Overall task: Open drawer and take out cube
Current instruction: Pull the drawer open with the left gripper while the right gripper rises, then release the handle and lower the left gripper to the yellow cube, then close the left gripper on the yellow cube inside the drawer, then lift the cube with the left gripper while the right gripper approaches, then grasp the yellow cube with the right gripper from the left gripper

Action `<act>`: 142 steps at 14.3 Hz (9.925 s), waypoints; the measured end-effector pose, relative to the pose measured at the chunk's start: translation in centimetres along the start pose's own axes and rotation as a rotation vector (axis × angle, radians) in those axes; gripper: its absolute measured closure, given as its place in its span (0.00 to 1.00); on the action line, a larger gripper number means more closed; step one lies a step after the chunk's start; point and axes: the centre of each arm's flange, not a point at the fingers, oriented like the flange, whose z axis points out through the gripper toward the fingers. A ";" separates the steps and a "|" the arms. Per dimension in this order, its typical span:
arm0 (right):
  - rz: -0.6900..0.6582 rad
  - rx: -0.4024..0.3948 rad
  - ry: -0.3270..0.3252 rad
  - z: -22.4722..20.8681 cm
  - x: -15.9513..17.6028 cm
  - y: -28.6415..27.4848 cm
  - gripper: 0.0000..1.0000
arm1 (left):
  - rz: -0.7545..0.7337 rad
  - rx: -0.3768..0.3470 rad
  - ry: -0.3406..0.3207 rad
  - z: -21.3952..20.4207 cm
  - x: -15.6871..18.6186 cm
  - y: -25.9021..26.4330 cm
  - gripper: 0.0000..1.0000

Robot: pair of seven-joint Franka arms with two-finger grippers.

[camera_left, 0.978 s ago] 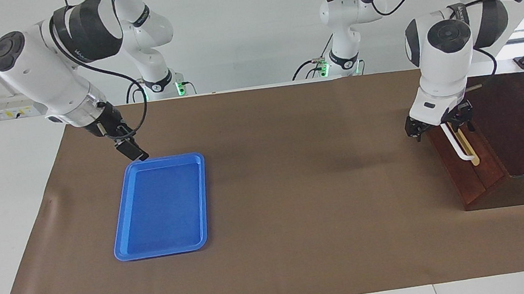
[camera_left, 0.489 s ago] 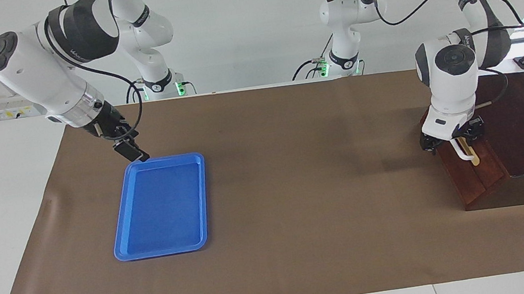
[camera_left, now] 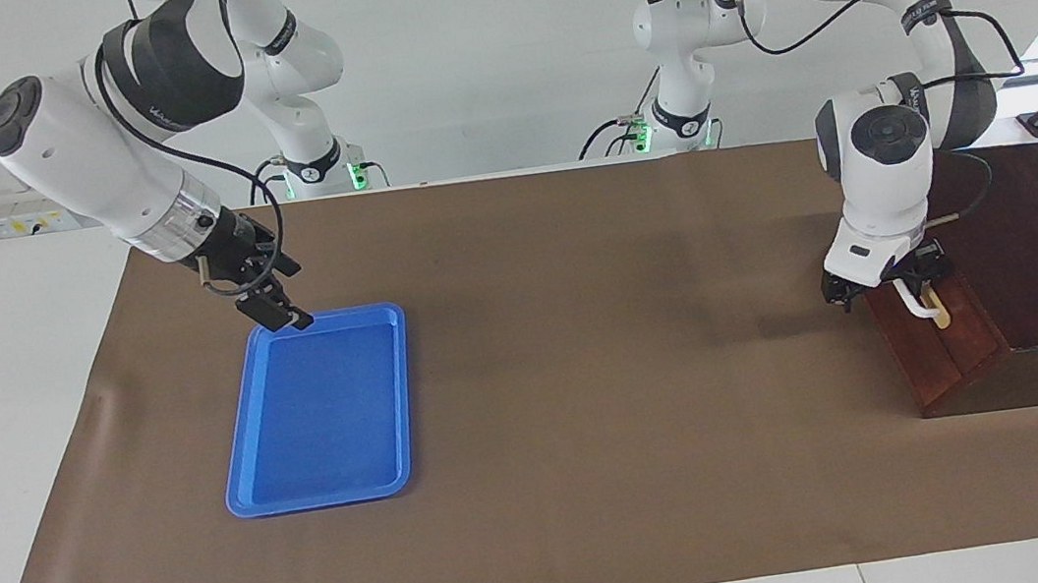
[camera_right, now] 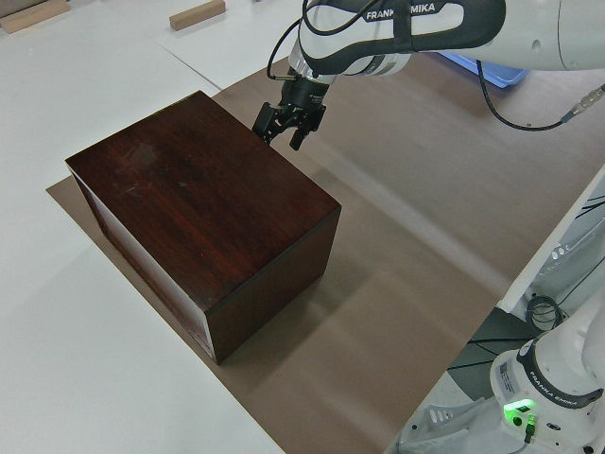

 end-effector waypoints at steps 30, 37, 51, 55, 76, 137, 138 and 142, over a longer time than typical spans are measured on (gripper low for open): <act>0.142 -0.020 -0.099 12.2 -11.2 -6.2 0.04 | -0.107 -0.183 -0.049 -10.3 2.6 12.7 0.00; 0.140 -0.016 -0.098 12.4 -11.3 -6.3 0.04 | -0.558 -0.249 -0.154 -16.0 3.9 5.1 0.00; 0.140 -0.017 -0.098 12.5 -11.3 -6.3 0.04 | -1.348 -0.158 -0.272 -7.3 1.7 -8.0 0.00; 0.141 -0.019 -0.097 12.6 -11.3 -6.3 0.04 | -1.382 -0.152 -0.288 -4.9 0.3 -8.0 0.00; 0.123 -0.027 -0.097 13.1 -11.1 -6.1 0.04 | -1.569 -0.128 -0.325 -1.7 -2.0 -7.3 0.00; 0.012 -0.075 -0.037 13.8 -24.5 -10.7 0.08 | -2.054 -0.252 -0.340 -26.0 2.2 28.1 0.44; 0.009 -0.068 -0.040 13.3 -24.7 -10.8 0.08 | -2.052 -0.252 -0.341 -26.0 2.2 28.2 0.44; 0.028 -0.042 -0.083 11.6 -23.9 -11.3 0.07 | -2.045 -0.252 -0.344 -26.1 2.0 28.6 0.44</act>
